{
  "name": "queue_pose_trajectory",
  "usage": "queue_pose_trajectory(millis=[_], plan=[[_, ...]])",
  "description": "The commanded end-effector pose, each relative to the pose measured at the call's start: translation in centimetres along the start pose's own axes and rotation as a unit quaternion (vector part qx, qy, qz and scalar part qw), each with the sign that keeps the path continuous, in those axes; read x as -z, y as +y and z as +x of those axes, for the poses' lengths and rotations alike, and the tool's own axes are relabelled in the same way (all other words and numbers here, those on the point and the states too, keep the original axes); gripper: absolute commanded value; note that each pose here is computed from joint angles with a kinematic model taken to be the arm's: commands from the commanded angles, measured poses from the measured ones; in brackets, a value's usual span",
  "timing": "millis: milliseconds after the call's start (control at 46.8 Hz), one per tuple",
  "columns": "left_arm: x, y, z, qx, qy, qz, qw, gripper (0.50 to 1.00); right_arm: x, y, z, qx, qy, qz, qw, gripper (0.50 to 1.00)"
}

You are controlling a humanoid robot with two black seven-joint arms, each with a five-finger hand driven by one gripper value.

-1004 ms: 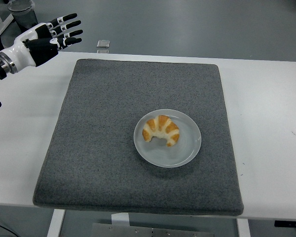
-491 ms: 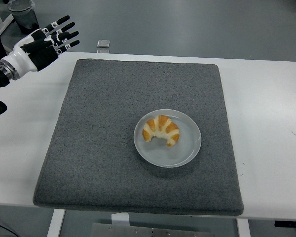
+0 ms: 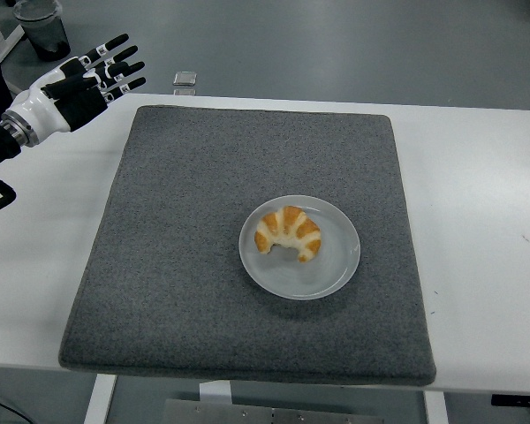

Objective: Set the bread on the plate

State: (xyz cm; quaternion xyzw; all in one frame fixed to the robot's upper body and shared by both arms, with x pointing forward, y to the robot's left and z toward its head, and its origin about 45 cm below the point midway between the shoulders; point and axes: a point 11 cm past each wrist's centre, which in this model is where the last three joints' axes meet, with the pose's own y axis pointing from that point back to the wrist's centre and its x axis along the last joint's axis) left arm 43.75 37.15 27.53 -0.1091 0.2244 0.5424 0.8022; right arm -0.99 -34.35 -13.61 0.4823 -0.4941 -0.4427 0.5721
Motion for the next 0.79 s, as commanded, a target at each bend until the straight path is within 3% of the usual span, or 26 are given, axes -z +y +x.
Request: queue_pose_trajectory(millis=[0,769], plan=[[0.15,0.08,0.09,-0.001,0.001,0.001,1.000,1.000,0.00,0.00,0.00,0.000,0.001,0.000,1.000,0.932],[0.33,0.27,0.32,-0.004,0.004,0.002,1.000,1.000,-0.48,-0.02,-0.02,-0.001,-0.002,-0.005,1.000,0.930]])
